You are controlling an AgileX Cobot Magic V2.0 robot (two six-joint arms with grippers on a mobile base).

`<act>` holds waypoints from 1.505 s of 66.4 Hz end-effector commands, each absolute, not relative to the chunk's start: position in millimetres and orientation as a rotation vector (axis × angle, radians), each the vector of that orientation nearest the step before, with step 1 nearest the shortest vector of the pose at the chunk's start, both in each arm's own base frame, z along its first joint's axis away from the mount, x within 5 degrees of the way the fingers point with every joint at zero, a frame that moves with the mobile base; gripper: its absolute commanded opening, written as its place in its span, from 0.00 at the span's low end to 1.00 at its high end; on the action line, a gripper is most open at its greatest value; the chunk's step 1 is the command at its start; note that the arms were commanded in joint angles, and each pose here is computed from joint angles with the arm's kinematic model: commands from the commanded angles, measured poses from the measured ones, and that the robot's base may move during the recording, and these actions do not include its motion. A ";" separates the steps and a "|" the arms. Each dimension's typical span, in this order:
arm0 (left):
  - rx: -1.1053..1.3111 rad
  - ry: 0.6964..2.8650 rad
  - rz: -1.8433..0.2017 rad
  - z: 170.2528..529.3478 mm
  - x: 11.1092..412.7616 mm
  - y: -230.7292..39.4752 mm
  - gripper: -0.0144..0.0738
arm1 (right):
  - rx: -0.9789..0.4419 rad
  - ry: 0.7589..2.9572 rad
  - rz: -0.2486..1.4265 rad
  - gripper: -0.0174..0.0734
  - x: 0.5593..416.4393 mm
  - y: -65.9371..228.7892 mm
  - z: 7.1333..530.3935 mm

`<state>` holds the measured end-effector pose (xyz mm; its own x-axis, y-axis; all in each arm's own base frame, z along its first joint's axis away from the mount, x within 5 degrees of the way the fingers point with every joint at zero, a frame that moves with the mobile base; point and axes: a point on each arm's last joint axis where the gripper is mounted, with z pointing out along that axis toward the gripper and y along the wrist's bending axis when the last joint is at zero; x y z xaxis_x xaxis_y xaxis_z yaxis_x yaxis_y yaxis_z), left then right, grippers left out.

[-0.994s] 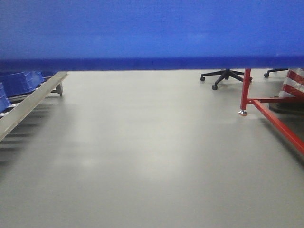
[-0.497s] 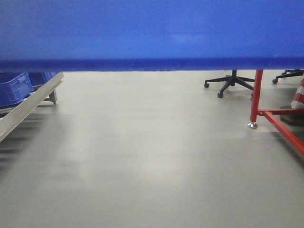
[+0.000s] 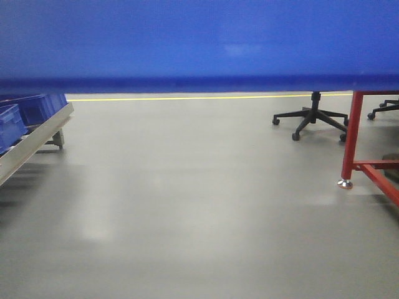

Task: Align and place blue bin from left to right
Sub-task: 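Drive across the floor carrying the bin in both grippers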

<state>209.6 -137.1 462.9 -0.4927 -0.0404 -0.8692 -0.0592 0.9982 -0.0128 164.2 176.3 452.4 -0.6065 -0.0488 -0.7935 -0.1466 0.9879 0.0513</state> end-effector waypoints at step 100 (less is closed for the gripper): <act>0.051 1.941 -0.183 477.7 210.1 -157.3 0.04 | -0.289 1.905 0.532 0.11 162.9 207.0 481.9</act>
